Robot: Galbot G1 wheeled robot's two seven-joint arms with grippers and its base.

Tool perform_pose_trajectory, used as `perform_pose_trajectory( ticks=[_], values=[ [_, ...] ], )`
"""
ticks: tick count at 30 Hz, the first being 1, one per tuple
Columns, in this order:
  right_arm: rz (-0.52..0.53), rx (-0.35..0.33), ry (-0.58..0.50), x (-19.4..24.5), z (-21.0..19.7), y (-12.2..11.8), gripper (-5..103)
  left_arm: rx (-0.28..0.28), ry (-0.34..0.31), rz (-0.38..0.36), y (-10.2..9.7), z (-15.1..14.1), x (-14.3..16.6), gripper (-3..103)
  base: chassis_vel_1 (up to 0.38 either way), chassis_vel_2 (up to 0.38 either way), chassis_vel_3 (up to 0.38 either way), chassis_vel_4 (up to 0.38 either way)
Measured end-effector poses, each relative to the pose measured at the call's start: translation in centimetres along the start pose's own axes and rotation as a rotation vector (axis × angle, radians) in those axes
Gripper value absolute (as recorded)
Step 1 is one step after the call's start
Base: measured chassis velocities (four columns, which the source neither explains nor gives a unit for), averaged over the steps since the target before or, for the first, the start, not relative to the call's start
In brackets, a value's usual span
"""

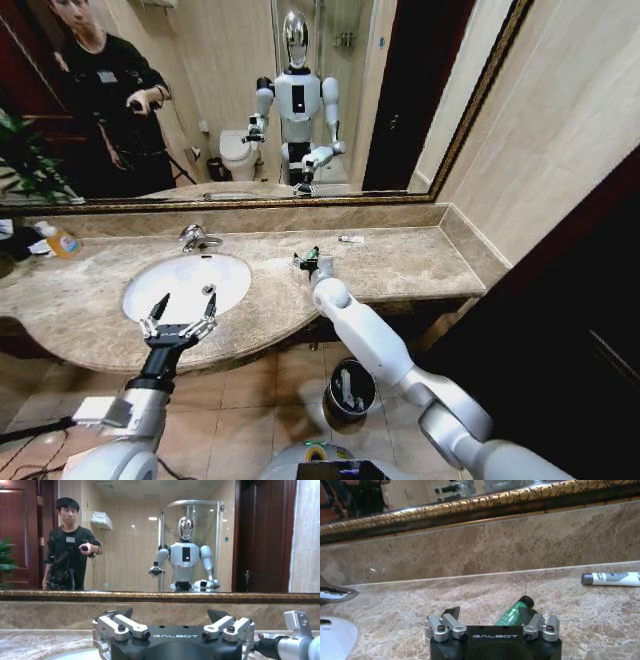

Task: Pick up the trash from the sink and place it in the trash bin.

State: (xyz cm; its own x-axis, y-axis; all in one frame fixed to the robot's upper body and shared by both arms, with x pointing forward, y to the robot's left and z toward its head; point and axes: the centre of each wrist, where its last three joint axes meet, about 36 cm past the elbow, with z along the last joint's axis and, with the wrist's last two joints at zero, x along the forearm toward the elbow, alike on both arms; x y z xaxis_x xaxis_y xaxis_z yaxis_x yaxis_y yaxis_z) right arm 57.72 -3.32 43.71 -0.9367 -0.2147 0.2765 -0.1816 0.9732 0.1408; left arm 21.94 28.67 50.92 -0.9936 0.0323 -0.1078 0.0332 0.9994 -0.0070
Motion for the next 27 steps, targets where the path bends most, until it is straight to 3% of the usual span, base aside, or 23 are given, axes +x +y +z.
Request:
perform_pose_trajectory(
  ticks=[15,20,23,27],
  values=[
    [0.054,0.047,-0.024,-1.3,1.4,-0.7,74,0.000,0.000,0.000,0.0,0.0,0.0,100,0.000,0.000,0.000,0.000],
    [0.056,0.051,-0.020,-1.4,1.7,-0.9,59,0.000,0.000,0.000,0.0,0.0,0.0,100,0.000,0.000,0.000,0.000],
    [0.052,0.080,-0.022,-1.5,2.4,-1.2,44,0.000,0.000,0.000,0.0,0.0,0.0,100,0.000,0.000,0.000,0.000],
    [0.054,0.109,-0.023,-1.5,3.0,-1.7,41,0.000,0.000,0.000,0.0,0.0,0.0,100,0.000,0.000,0.000,0.000]
  ],
)
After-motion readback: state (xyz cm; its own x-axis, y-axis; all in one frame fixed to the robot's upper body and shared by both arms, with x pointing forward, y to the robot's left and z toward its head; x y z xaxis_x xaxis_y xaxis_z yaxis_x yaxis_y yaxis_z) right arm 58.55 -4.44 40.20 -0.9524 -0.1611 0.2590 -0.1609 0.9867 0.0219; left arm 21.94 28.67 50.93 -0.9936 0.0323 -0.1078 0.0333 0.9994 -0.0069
